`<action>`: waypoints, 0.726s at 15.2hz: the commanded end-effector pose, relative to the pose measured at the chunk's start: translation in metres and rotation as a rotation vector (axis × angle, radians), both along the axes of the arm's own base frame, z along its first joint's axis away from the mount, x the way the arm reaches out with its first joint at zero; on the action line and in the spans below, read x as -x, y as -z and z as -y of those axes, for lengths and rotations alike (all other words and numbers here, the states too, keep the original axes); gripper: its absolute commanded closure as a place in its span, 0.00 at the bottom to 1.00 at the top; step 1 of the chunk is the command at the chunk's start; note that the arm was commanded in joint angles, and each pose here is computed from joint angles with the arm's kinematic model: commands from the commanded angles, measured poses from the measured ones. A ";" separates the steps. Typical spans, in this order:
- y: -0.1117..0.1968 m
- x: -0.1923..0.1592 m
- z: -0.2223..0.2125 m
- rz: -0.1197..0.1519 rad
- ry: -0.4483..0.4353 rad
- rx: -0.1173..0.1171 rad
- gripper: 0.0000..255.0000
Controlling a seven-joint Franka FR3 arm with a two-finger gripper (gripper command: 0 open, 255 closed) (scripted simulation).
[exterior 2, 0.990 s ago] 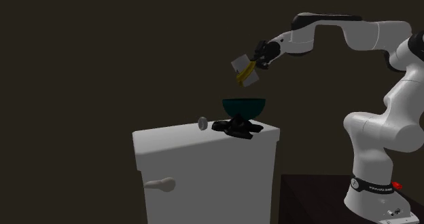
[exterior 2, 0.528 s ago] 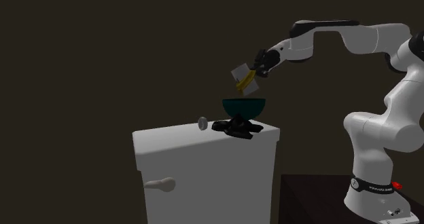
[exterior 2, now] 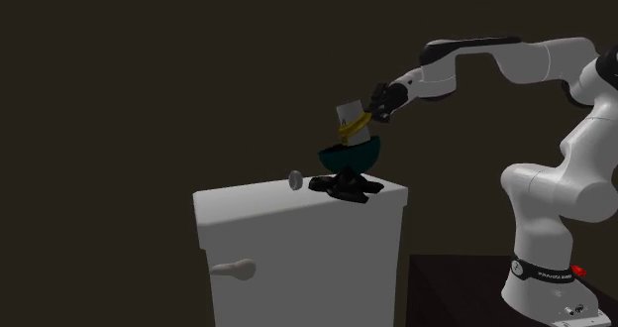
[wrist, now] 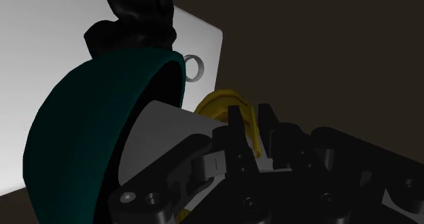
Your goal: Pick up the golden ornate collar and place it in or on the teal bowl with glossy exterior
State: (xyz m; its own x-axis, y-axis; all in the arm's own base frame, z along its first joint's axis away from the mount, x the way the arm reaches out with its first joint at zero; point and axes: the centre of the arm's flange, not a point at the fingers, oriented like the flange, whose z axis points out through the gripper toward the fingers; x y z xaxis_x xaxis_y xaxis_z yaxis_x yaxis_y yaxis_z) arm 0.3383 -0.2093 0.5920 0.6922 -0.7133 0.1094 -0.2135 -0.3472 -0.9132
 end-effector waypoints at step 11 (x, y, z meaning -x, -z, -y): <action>0.012 0.000 -0.001 -0.021 -0.004 0.015 0.00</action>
State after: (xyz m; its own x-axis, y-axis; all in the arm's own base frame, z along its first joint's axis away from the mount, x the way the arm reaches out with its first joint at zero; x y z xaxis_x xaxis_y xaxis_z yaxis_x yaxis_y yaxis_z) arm 0.3382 -0.2083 0.5806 0.6970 -0.7093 0.1057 -0.2301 -0.3607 -0.9039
